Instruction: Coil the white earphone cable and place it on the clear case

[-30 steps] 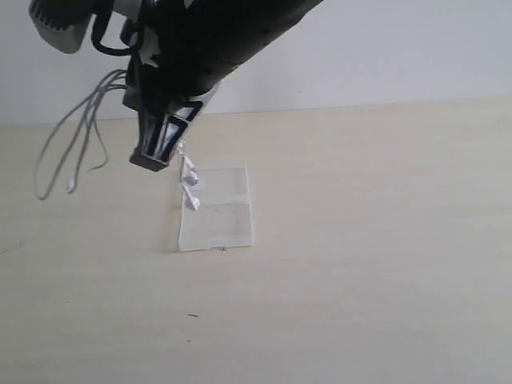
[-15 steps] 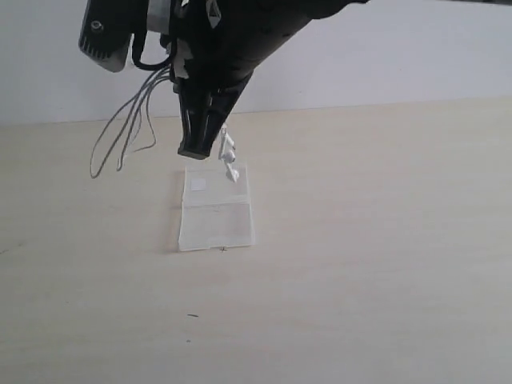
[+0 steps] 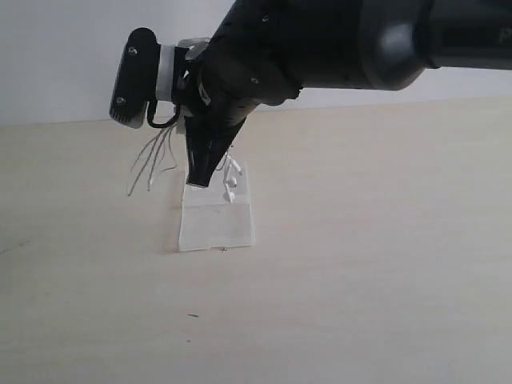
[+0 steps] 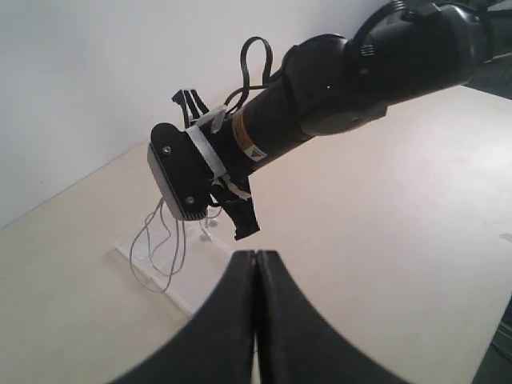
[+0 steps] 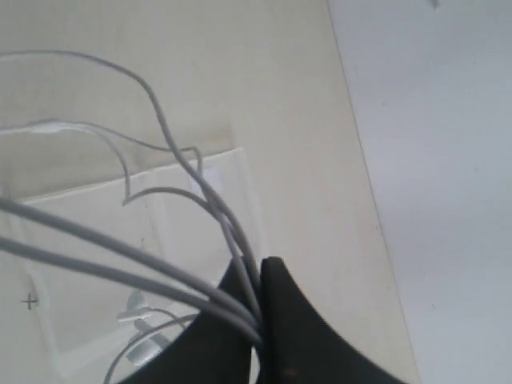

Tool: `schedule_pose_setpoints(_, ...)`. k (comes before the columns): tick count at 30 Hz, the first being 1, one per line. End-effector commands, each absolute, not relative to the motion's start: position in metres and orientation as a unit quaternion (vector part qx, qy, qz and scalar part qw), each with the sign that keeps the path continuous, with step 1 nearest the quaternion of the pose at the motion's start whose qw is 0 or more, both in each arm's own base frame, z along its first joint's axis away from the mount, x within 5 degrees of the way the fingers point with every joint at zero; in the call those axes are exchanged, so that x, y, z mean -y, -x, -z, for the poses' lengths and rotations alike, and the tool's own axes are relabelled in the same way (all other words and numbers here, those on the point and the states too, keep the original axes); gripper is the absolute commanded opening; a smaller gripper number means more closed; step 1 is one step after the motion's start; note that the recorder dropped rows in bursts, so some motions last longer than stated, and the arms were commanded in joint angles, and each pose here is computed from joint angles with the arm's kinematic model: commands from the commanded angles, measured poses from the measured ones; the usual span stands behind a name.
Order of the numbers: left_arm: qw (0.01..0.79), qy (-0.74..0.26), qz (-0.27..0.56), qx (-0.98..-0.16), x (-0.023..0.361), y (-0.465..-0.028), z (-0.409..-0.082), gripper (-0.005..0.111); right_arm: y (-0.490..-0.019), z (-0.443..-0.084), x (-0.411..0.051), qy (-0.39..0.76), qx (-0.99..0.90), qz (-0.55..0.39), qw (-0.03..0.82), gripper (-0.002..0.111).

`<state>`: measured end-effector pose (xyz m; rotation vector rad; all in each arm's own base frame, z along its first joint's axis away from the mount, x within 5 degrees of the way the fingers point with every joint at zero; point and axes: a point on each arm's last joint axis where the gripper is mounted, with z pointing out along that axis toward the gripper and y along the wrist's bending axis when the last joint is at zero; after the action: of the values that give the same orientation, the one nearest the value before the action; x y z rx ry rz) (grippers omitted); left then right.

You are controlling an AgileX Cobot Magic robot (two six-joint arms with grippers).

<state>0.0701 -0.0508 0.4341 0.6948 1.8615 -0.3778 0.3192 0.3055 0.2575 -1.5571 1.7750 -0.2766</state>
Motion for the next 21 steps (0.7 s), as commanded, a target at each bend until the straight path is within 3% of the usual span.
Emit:
schedule_pose_setpoints(1,0.529,-0.289,0.168,-0.780,0.052,-0.070,-0.431,0.000,-0.334,-0.254,-0.300,0.593,-0.704,0.118,0.373,0.000)
schedule_pose_setpoints(8,0.531,-0.290,0.169,-0.778,0.052,-0.070,-0.432,0.000,-0.338,-0.248,-0.313,0.568,-0.726,0.066,0.381,0.000)
schedule_pose_setpoints(21,0.529,-0.291,0.170,-0.779,0.052,-0.069,-0.431,0.000,-0.342,-0.227,-0.322,0.564,-0.732,0.051,0.379,0.000)
